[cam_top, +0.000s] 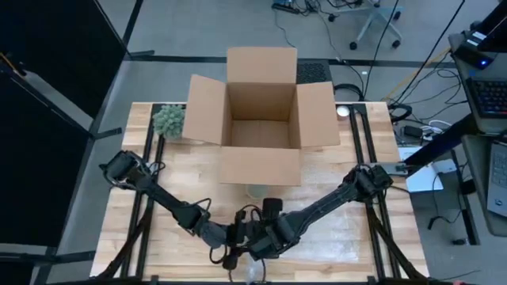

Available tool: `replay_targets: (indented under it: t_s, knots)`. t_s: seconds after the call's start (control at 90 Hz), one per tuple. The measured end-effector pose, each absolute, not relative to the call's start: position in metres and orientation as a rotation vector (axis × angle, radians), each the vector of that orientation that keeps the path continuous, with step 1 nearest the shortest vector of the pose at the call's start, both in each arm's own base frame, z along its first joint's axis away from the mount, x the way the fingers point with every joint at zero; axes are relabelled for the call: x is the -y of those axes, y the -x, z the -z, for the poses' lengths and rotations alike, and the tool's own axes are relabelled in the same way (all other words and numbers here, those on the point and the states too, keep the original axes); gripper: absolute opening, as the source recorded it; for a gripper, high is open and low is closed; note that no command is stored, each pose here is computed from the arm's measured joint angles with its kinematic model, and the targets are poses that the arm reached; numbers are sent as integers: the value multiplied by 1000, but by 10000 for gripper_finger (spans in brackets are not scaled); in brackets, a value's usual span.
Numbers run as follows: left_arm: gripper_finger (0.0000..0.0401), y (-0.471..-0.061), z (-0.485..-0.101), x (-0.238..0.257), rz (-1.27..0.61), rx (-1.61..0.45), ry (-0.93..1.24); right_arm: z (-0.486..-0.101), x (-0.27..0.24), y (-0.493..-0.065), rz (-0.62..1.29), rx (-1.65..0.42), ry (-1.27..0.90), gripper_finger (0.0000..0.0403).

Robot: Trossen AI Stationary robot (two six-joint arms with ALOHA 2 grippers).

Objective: Wrap mug
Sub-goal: Wrap the red patterned mug with bubble wrap, then put the wrapped mug into the box

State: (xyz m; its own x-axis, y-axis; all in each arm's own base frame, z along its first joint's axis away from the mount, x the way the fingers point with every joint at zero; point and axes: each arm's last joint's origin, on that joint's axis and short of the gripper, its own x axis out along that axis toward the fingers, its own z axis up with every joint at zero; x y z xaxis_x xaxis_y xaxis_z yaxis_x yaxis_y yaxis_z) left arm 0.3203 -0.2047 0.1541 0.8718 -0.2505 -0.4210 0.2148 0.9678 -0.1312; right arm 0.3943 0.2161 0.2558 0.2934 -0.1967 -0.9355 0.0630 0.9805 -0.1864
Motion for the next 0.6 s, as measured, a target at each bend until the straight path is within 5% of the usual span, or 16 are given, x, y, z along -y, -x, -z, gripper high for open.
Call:
replay_targets:
  t_s: [0.267, 0.6]
  knots:
    - [167, -320, -154, 205, 250, -452, 84, -287, -255, -373, 74, -1176, 121, 242]
    - [167, -320, -154, 205, 250, -452, 86, -257, -295, -365, 58, -1122, 232, 242]
